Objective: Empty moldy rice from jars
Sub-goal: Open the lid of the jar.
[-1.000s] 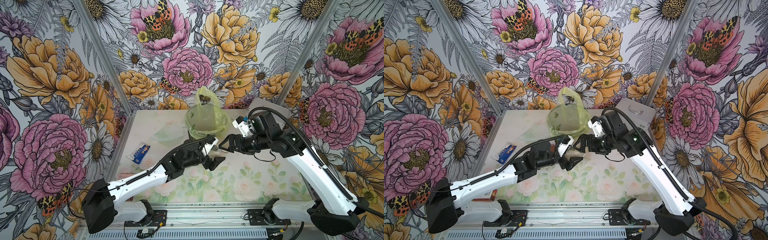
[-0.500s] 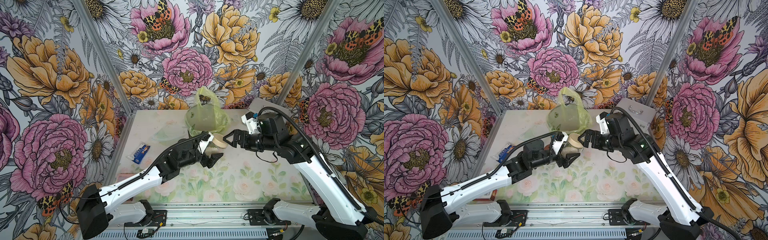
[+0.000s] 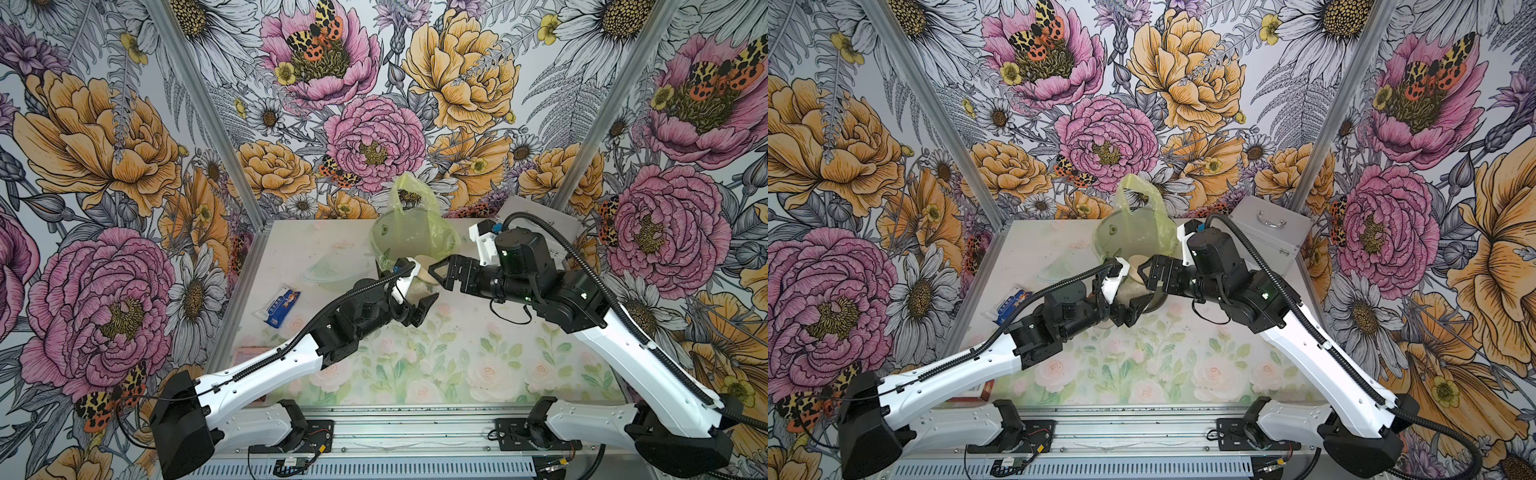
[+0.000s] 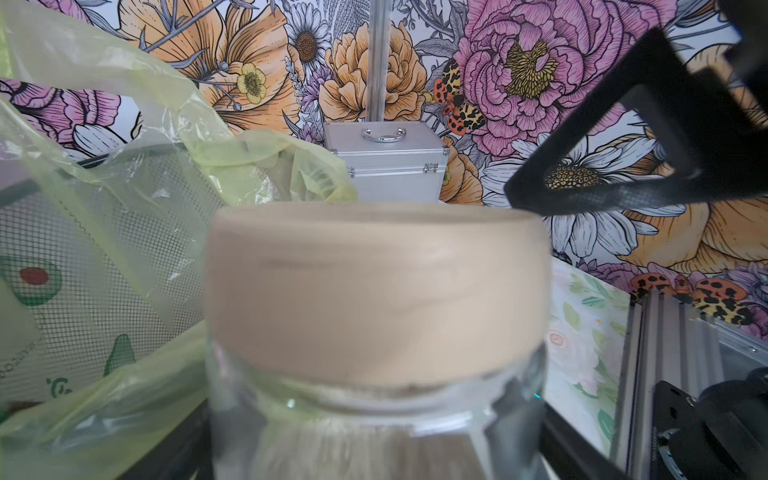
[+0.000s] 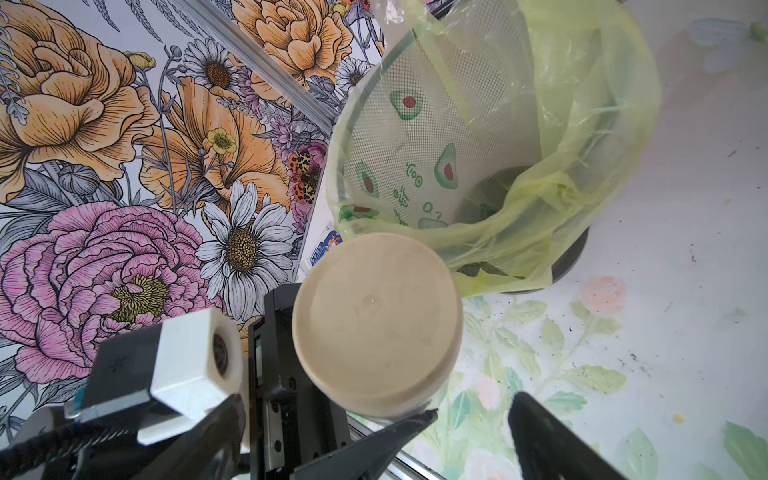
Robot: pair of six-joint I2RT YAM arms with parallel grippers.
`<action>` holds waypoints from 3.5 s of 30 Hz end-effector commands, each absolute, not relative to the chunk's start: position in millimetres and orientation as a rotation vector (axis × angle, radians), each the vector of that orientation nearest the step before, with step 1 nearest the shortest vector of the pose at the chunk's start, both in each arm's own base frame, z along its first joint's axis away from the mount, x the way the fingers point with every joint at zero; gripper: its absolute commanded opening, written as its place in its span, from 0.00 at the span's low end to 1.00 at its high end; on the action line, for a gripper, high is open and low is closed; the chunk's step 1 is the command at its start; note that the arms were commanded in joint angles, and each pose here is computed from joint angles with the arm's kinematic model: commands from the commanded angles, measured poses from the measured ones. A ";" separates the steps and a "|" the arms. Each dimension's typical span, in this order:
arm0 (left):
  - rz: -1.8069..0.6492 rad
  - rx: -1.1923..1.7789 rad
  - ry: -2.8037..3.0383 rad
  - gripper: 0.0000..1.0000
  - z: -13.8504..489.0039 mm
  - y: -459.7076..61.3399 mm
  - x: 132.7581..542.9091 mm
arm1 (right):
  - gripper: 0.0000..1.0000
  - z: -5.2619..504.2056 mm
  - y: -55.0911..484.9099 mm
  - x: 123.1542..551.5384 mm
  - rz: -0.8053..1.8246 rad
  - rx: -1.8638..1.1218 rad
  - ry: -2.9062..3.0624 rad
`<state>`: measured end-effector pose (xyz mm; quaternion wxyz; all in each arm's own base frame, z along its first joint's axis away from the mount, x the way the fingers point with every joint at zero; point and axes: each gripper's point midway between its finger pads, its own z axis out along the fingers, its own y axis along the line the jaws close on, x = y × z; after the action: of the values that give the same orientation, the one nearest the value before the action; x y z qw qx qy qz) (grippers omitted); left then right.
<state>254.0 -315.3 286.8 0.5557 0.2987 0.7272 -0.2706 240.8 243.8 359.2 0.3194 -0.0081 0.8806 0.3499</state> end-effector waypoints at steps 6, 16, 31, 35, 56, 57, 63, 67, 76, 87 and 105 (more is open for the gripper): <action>-0.685 0.577 1.538 0.00 358.4 -310.3 256.1 | 1.00 353.9 247.4 255.5 0.861 0.004 2.260; -0.722 0.570 1.537 0.00 361.4 -311.1 252.7 | 1.00 357.0 266.3 265.2 0.929 -0.032 2.208; -0.717 0.591 1.543 0.00 363.2 -308.6 252.2 | 0.99 345.7 277.4 271.5 0.921 -0.066 2.217; -0.726 0.595 1.547 0.00 362.1 -309.0 251.7 | 0.98 348.7 279.4 272.6 0.931 -0.077 2.202; -0.750 0.609 1.562 0.00 357.4 -307.6 248.6 | 0.91 338.4 295.0 264.7 0.949 -0.140 2.223; -0.750 0.610 1.562 0.00 357.1 -307.3 248.3 | 0.86 338.0 295.0 265.0 0.947 -0.140 2.224; -0.779 0.631 1.552 0.00 362.3 -306.9 243.7 | 0.78 341.7 293.3 263.1 0.943 -0.157 2.209; -0.829 0.665 1.540 0.00 366.4 -306.1 238.1 | 0.74 350.2 289.9 257.0 0.953 -0.200 2.182; -0.971 0.760 1.492 0.00 382.9 -293.9 220.9 | 0.74 370.1 287.4 236.3 1.023 -0.333 2.128; -1.150 0.779 1.413 0.00 422.8 -282.3 219.4 | 0.75 409.8 282.1 235.7 1.059 -0.417 2.041; -1.196 0.772 1.385 0.00 431.7 -276.6 218.7 | 0.75 428.4 275.5 248.2 1.131 -0.446 2.014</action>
<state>225.1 -285.0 379.4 0.4793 0.3228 0.6484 -0.4956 250.4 272.7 422.7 0.3904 -0.1644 0.7931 0.4376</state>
